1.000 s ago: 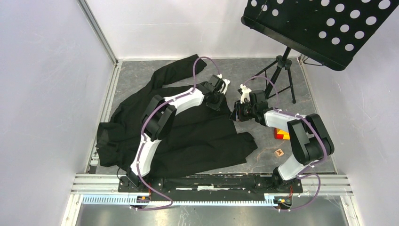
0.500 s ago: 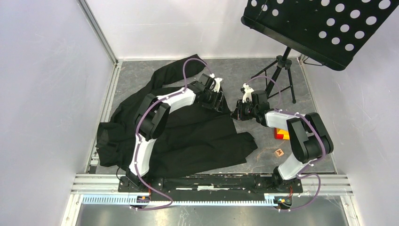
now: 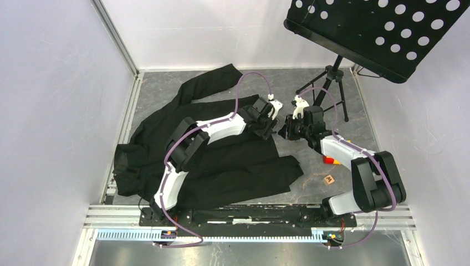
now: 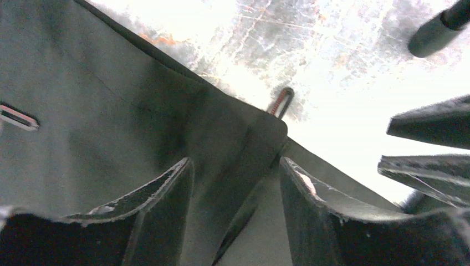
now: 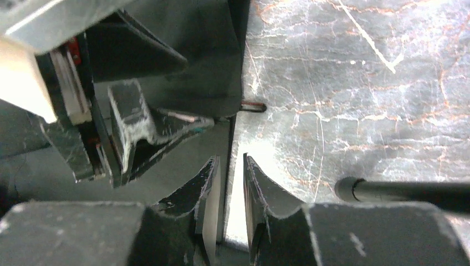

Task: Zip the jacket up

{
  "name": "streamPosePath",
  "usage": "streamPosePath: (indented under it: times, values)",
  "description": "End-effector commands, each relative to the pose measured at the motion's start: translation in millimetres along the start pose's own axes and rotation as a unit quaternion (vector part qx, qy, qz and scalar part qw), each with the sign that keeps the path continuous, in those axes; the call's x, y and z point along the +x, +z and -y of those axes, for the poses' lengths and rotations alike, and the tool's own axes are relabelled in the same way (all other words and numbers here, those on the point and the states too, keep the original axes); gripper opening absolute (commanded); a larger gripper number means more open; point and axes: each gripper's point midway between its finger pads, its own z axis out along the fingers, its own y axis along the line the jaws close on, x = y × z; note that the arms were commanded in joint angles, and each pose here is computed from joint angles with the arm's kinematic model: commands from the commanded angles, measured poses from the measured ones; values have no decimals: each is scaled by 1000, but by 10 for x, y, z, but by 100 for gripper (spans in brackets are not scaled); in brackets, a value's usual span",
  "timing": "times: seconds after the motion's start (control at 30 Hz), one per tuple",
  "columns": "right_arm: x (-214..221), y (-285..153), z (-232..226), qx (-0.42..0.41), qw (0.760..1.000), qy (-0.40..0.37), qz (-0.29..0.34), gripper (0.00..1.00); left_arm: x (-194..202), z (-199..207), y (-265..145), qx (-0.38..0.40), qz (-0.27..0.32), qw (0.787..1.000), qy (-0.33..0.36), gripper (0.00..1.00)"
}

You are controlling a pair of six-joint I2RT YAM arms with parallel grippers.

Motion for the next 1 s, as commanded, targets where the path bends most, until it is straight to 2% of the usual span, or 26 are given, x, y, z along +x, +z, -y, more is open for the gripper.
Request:
streamPosePath:
  times: [0.0,0.27,0.33,0.43,0.6,0.7,0.97]
  values:
    - [41,-81,82,23,1000,-4,8,27,-160,-258,37,-79,10,995,59,60]
    - [71,-11,45,6,1000,-1,1,27,-199,-241,102,-74,-1,995,64,34]
    - [48,9,9,-4,1000,3,2,29,-226,-206,84,-62,1,996,62,24]
    - [40,55,-67,-26,999,20,2,31,-264,-157,38,-40,6,998,49,3]
    - [-11,130,-305,-91,993,78,7,42,-382,-150,-151,11,26,999,-24,2]
    - [-44,183,-409,-123,985,119,15,46,-459,-159,-280,33,46,997,-60,2]
    - [-167,347,-378,-117,977,175,25,57,-491,-155,-470,68,57,992,-92,2]
